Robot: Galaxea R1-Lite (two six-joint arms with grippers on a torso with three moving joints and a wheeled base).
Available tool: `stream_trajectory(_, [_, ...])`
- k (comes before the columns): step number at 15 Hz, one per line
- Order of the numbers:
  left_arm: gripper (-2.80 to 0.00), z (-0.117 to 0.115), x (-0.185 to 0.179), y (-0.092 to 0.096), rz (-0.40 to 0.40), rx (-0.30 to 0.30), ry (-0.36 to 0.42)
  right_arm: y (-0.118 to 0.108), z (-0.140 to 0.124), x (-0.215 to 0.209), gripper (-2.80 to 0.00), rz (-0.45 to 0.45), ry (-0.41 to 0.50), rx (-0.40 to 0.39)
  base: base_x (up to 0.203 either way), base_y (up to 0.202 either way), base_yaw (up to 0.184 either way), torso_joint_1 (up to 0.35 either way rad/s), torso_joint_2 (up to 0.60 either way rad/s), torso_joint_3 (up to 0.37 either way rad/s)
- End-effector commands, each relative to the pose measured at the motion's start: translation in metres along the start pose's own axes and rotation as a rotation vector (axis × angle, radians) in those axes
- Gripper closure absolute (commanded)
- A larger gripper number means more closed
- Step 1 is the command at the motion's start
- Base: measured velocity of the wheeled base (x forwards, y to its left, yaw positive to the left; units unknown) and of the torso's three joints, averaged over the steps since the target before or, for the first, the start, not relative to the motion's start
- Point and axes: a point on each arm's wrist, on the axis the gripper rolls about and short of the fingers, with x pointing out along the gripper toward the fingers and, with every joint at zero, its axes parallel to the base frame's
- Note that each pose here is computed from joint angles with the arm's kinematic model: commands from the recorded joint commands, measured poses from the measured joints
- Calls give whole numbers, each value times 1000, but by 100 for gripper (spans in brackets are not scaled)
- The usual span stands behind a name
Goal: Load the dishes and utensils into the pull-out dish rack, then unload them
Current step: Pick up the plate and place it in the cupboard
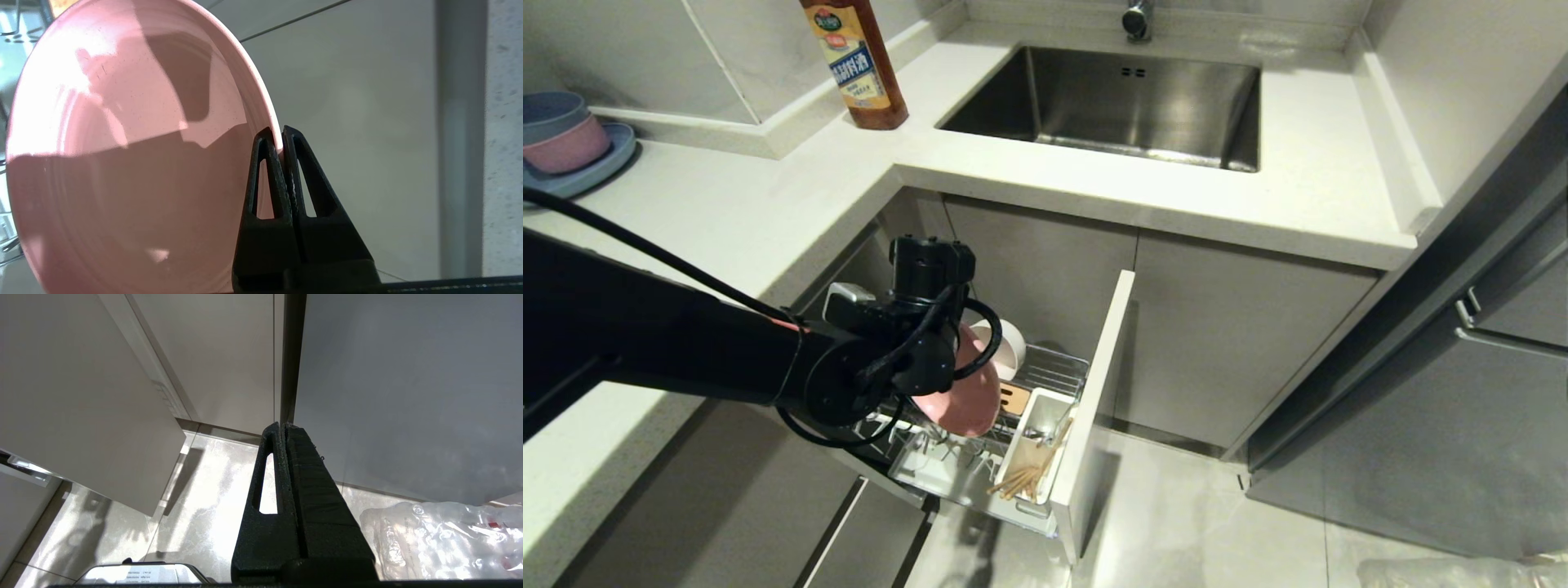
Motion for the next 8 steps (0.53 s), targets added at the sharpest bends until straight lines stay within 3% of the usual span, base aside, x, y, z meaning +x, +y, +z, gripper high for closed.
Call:
stream_trajectory(1, [0,1,0,-3,-8,-16,-7,0,0,0,0,0,1,0,0,0,0,0,0,0])
stream_trajectory(8, [0,-2,5,0,-9,-38,-8,0,-1,0,0,0,3,0,0,0,0,0,0,0])
